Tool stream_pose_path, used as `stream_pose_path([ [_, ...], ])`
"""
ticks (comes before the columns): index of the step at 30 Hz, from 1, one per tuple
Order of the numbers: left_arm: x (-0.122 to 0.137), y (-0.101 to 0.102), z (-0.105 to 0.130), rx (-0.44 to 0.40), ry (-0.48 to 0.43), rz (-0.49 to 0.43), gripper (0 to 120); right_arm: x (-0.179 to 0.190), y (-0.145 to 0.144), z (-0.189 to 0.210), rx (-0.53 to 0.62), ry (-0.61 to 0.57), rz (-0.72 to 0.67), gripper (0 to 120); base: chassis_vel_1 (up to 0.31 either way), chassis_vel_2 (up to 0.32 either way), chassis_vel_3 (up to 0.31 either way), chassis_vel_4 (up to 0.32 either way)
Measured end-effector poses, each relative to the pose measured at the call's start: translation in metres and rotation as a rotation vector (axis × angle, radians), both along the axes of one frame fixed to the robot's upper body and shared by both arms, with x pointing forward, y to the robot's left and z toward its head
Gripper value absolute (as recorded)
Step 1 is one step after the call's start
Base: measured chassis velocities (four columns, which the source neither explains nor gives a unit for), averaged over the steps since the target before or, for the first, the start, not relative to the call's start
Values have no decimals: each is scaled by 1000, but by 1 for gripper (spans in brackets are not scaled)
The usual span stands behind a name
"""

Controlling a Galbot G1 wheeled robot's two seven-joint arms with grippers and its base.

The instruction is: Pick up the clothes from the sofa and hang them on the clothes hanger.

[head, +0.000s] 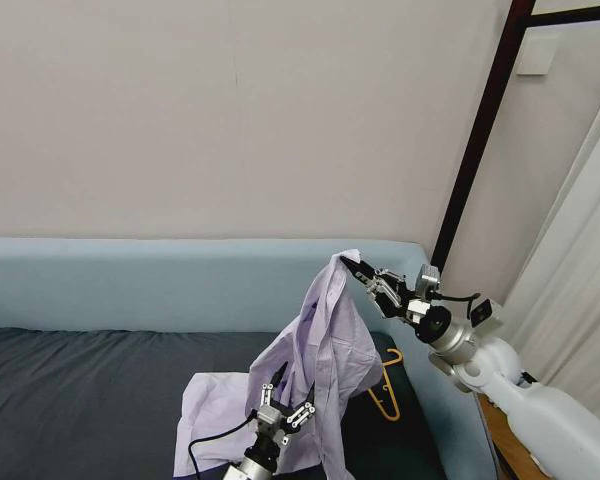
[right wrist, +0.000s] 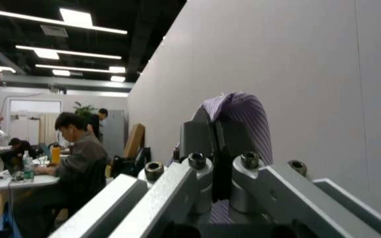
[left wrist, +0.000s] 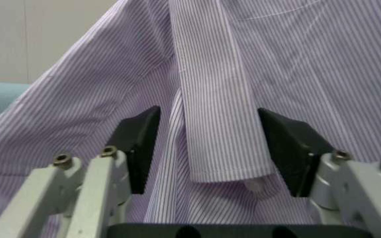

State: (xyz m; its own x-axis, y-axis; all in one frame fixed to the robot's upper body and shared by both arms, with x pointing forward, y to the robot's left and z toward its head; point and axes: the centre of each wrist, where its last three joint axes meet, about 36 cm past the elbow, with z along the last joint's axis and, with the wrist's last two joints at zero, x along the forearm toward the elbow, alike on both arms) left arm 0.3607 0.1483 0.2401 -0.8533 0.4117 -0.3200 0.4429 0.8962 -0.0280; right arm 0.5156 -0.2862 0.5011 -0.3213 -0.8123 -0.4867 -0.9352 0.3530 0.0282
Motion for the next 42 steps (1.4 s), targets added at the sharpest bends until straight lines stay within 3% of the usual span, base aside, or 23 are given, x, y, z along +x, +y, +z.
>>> stream_pose_path([
  [14, 0, 38, 8, 4, -39, 43, 5, 1, -3, -4, 3, 3, -8, 0, 0, 0, 0, 0],
  [21, 3, 52, 26, -42, -81, 39, 0, 3, -6, -4, 2, 2, -19, 0, 0, 0, 0, 0],
  [25, 22, 72, 95, -145, -207, -31, 0, 11, -18, -4, -6, -5, -70, 0, 0, 0, 0, 0],
  [26, 22, 72, 95, -145, -207, -31, 0, 11, -18, -4, -6, -5, -70, 0, 0, 0, 0, 0],
  [29, 43, 107, 176, -198, -326, -120, 0, 17, -26, -2, -13, -10, -93, 0, 0, 0, 0, 0],
  [30, 48, 119, 198, -195, -352, -146, 0, 18, -27, 0, -14, -15, -96, 0, 0, 0, 0, 0],
  [31, 48, 119, 198, -195, -352, -146, 0, 18, -27, 0, -14, -15, -96, 0, 0, 0, 0, 0],
  [34, 65, 155, 265, -171, -420, -204, 0, 22, -28, 12, -4, -38, -96, 0, 0, 0, 0, 0],
  [37, 74, 179, 322, -157, -459, -231, 0, 25, -26, 40, 25, -90, -81, 0, 0, 0, 0, 0],
  [38, 74, 179, 322, -157, -459, -231, 0, 25, -26, 40, 25, -90, -81, 0, 0, 0, 0, 0],
  [42, 77, 205, 376, -110, -484, -195, 0, 19, -21, 84, 83, -150, -49, 0, 0, 0, 0, 0],
])
